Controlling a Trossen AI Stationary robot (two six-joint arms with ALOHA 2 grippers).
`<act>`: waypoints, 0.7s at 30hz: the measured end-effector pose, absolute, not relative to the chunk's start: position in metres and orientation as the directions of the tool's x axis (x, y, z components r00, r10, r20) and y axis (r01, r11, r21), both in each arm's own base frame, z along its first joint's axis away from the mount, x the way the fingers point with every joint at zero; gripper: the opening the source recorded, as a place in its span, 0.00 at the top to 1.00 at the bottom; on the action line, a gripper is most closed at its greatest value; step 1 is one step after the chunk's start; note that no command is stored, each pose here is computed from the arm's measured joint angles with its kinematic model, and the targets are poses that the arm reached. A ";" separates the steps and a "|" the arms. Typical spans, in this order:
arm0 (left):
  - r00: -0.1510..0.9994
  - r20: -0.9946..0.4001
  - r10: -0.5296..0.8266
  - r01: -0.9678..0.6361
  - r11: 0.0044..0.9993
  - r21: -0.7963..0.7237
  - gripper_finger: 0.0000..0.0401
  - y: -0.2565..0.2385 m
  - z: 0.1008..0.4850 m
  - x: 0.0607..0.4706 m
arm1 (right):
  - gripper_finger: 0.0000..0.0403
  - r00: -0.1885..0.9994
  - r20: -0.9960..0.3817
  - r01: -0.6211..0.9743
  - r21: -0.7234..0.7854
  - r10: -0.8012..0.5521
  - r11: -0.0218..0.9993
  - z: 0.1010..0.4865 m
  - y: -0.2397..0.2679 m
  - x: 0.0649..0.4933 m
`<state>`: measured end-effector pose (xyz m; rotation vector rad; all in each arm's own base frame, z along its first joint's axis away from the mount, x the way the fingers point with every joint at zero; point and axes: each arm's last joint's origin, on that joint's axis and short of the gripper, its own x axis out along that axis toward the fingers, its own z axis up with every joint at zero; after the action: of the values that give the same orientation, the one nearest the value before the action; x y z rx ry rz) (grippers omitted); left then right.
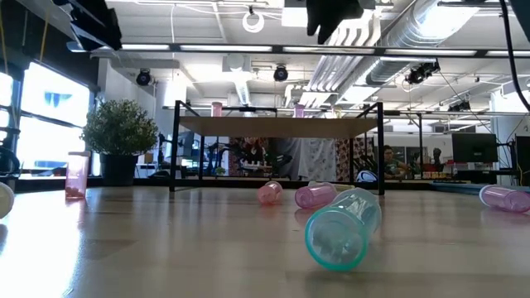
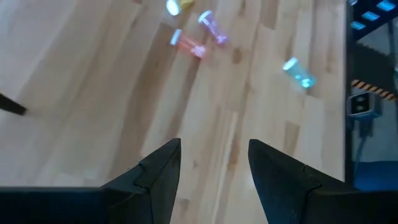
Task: Pick and place medicine bottles onto shelf by color
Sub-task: Put the bottom left blue pill bottle on the shelf
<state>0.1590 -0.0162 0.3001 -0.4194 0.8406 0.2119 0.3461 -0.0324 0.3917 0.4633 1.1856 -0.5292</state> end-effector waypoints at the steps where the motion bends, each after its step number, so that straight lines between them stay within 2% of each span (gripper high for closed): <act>1: 0.653 -0.757 0.008 -0.335 0.899 -0.280 0.55 -0.020 0.300 0.157 | 0.63 0.265 -0.954 0.610 0.053 -0.140 0.791 0.387 -0.028 0.347; 12: 0.607 -0.781 -0.147 -0.284 0.878 -0.386 0.55 -0.064 0.295 0.152 | 0.63 0.164 -0.975 0.556 -0.033 -0.149 0.831 0.353 0.009 0.352; 16: 0.556 -0.809 -0.189 -0.289 0.869 -0.402 0.55 -0.084 0.288 0.153 | 0.63 0.163 -0.972 0.550 -0.053 -0.169 0.834 0.353 0.010 0.352; 21: 0.473 -0.859 -0.195 -0.261 0.901 -0.348 0.55 -0.112 0.272 0.155 | 0.63 0.187 -0.957 0.537 -0.089 -0.222 0.839 0.367 0.008 0.340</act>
<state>0.1549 -0.1120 0.2720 -0.4713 1.0891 0.0426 0.3398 0.0076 0.3666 0.2927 1.2774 -0.5447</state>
